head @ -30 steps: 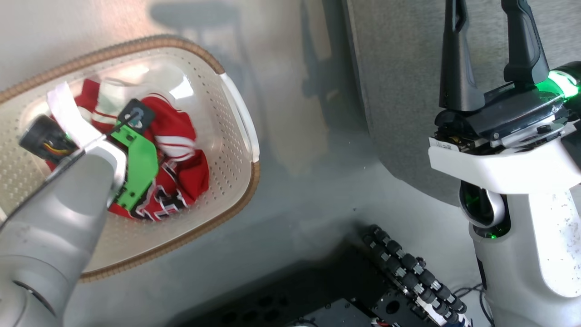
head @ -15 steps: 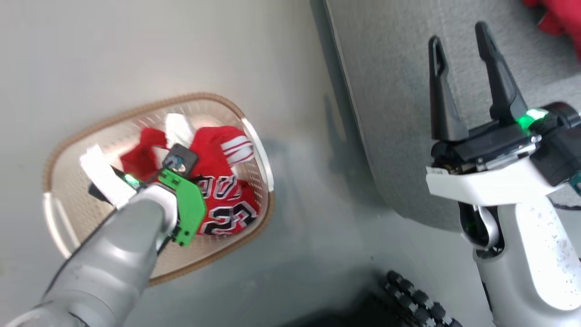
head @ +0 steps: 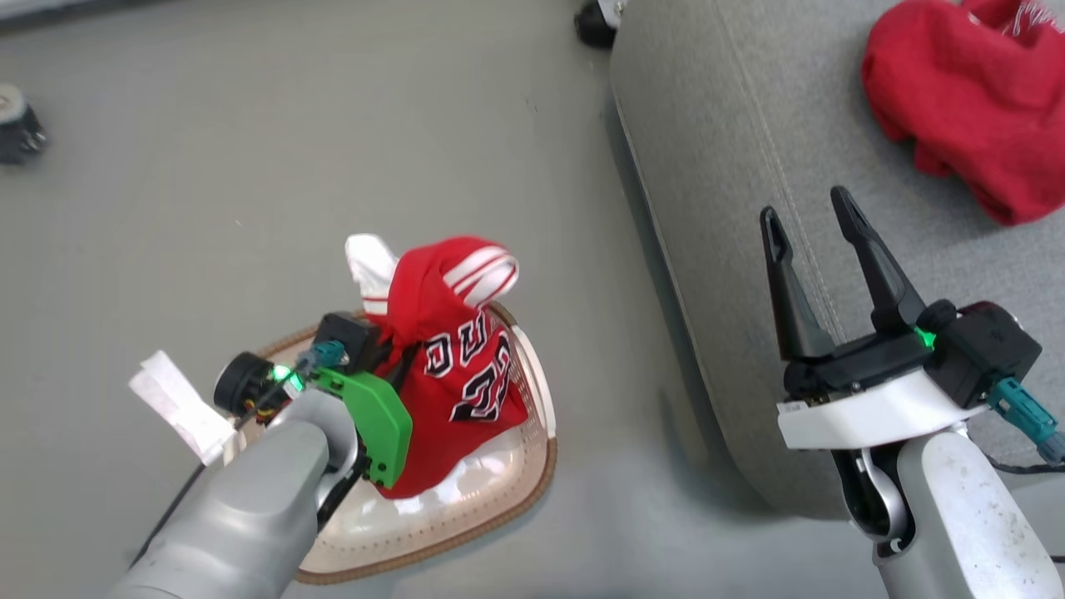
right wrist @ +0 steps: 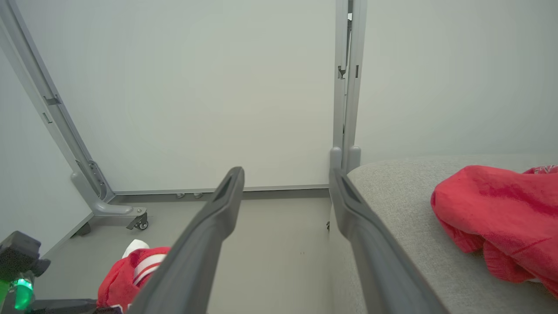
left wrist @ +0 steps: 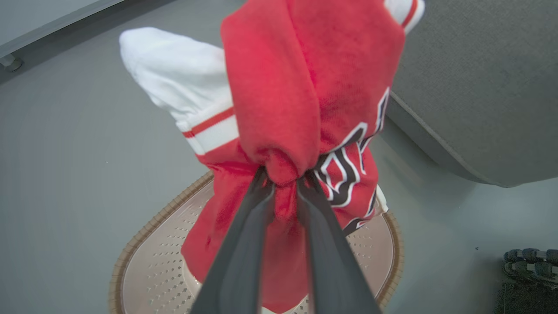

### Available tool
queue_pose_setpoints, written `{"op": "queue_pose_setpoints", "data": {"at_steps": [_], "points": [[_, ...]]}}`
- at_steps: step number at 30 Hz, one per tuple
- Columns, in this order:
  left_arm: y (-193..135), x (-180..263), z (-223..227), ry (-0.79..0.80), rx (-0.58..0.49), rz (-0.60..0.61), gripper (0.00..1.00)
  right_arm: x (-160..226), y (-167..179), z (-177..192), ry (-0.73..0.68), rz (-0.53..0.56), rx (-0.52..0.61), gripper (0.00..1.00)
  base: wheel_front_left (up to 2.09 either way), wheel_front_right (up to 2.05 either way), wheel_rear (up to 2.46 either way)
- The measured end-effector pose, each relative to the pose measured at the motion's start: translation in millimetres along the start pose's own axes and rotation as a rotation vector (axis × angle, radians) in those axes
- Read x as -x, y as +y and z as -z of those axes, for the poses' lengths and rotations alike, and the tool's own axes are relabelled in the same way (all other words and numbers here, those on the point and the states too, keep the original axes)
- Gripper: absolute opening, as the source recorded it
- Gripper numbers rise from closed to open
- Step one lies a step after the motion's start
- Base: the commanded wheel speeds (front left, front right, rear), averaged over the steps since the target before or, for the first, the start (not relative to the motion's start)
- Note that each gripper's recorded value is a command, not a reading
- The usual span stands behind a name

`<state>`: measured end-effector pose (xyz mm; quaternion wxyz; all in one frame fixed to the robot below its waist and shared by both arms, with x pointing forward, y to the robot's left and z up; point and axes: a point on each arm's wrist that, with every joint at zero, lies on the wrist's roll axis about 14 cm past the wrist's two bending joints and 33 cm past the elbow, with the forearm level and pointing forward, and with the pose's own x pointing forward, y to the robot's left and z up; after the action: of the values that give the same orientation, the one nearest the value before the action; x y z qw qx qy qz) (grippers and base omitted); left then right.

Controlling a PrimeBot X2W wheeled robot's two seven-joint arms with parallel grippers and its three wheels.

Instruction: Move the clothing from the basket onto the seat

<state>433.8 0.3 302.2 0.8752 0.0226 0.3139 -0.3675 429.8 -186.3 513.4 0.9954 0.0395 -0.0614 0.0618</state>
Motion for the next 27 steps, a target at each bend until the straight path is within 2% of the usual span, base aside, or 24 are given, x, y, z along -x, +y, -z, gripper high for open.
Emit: {"op": "queue_pose_setpoints", "data": {"at_steps": [4,13,23,27], "points": [[2.9,27.6,-55.6,-0.182,-0.031,-0.039,0.00,12.2,6.7,-15.8,-0.032,-0.010,-0.012,1.00,0.00,0.00,0.00],[-10.1,112.9,-120.4,-0.510,-0.098,-0.125,0.00,34.0,26.1,-47.3,-0.108,-0.054,-0.031,1.00,0.00,0.00,0.00],[-39.4,205.5,-189.1,-0.880,-0.186,-0.179,0.00,42.4,46.1,-71.0,-0.172,-0.113,-0.032,1.00,0.00,0.00,0.00],[-59.7,226.9,-206.5,-0.976,-0.208,-0.145,0.00,45.1,47.8,-71.6,-0.173,-0.117,-0.032,1.00,0.00,0.00,0.00]]}}
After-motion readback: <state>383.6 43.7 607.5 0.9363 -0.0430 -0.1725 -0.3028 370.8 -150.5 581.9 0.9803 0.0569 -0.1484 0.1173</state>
